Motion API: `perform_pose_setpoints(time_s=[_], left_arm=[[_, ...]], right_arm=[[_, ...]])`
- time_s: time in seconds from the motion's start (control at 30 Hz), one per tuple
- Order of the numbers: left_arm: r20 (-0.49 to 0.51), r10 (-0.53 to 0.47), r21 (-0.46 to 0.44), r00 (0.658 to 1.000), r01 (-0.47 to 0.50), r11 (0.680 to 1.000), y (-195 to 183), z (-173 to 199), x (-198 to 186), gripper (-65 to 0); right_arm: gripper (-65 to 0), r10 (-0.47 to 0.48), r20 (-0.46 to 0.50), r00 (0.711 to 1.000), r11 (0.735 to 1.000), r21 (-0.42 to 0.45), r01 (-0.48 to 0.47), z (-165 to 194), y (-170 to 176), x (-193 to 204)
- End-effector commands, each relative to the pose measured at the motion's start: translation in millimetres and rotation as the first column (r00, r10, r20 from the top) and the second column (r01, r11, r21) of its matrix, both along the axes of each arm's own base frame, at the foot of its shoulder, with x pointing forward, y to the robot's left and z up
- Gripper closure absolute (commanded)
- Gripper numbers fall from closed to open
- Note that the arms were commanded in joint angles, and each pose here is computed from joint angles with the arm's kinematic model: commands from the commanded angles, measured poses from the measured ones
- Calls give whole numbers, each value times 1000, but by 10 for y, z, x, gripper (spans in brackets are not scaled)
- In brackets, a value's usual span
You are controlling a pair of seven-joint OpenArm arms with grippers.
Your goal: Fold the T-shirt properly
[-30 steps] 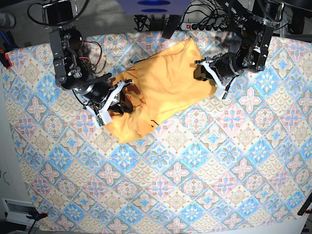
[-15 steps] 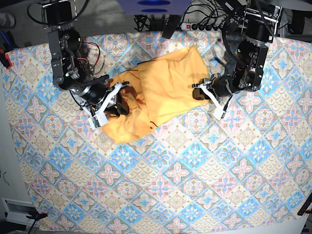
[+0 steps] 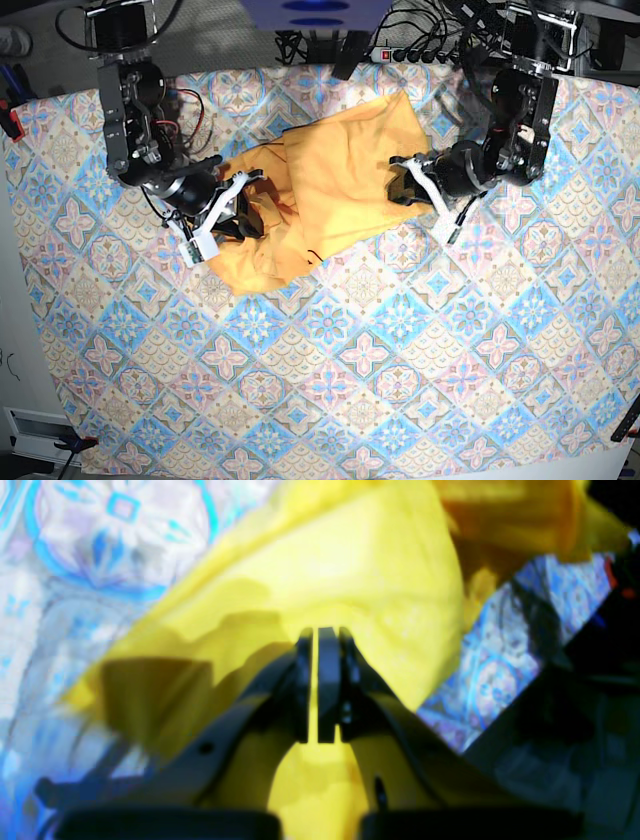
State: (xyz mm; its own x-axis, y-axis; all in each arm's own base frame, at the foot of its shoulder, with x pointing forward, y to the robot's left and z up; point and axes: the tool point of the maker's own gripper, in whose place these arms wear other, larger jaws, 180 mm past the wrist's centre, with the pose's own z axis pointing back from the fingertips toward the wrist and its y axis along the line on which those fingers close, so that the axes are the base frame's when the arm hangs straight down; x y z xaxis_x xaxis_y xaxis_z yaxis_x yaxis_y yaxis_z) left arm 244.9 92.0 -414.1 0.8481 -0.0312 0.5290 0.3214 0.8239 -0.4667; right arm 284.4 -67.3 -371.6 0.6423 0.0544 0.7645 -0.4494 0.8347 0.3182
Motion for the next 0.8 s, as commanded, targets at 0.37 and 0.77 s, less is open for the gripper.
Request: perform_pose_setpoints(time_s=[0.37,0.77], left_arm=[[-105,154,36,982,-151,988,460,-386,-223,-6],[-108,159,23,981,-157,987,320,-693,113,-7]], right_arm=[[0,-1,48,999,1000,25,0,136,7,82],[0,-1,47,999,1000,25,0,132,7,76]])
